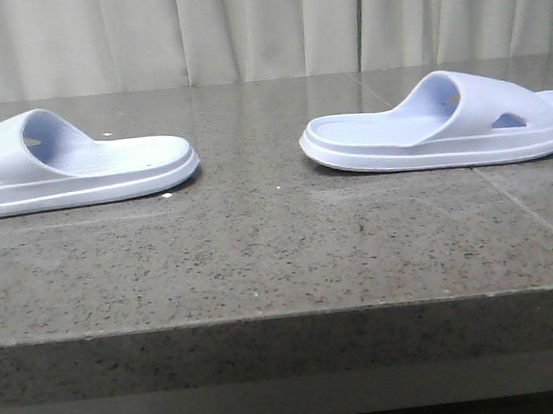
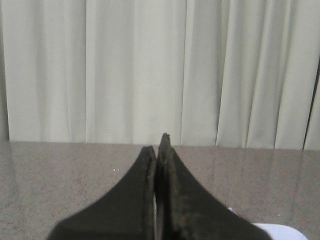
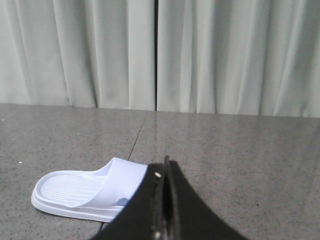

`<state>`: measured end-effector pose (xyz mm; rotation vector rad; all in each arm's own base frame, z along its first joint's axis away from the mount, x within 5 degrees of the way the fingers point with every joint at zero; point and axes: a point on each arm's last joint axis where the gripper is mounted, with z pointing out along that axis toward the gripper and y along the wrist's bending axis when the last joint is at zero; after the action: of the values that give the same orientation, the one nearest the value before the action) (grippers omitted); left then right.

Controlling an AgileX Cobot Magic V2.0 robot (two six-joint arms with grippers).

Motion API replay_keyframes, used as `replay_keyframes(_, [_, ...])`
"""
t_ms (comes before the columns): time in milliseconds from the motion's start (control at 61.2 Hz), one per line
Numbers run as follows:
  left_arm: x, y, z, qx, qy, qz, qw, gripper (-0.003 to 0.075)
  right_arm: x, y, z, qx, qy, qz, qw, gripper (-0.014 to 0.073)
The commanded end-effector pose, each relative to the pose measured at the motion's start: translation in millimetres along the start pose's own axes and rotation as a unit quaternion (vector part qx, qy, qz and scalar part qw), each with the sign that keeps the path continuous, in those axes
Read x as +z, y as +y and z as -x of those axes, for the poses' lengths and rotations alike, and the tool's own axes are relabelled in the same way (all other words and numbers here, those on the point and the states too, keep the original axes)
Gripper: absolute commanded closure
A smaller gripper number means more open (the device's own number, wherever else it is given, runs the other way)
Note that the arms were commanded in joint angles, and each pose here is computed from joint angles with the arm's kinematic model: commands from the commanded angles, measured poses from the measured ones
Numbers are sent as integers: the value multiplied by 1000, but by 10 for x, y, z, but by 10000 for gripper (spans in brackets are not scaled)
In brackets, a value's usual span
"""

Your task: Insert blue slippers together front up

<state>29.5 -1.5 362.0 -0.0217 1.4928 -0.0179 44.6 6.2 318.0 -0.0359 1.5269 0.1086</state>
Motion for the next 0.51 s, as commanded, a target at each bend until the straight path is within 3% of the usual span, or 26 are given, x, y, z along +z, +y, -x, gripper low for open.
replay_keyframes(0, [103, -2, 217, -2, 12, 1, 1000, 741, 90, 3, 227, -8, -7, -1, 1000, 713])
replay_keyframes(278, [494, 2, 39, -8, 169, 0, 986, 741, 452, -7, 88, -4, 125, 0, 992, 713])
replay_keyframes(490, [649, 4, -28, -12, 198, -1, 980, 741, 567, -13, -4, -2, 171, 1, 985, 713])
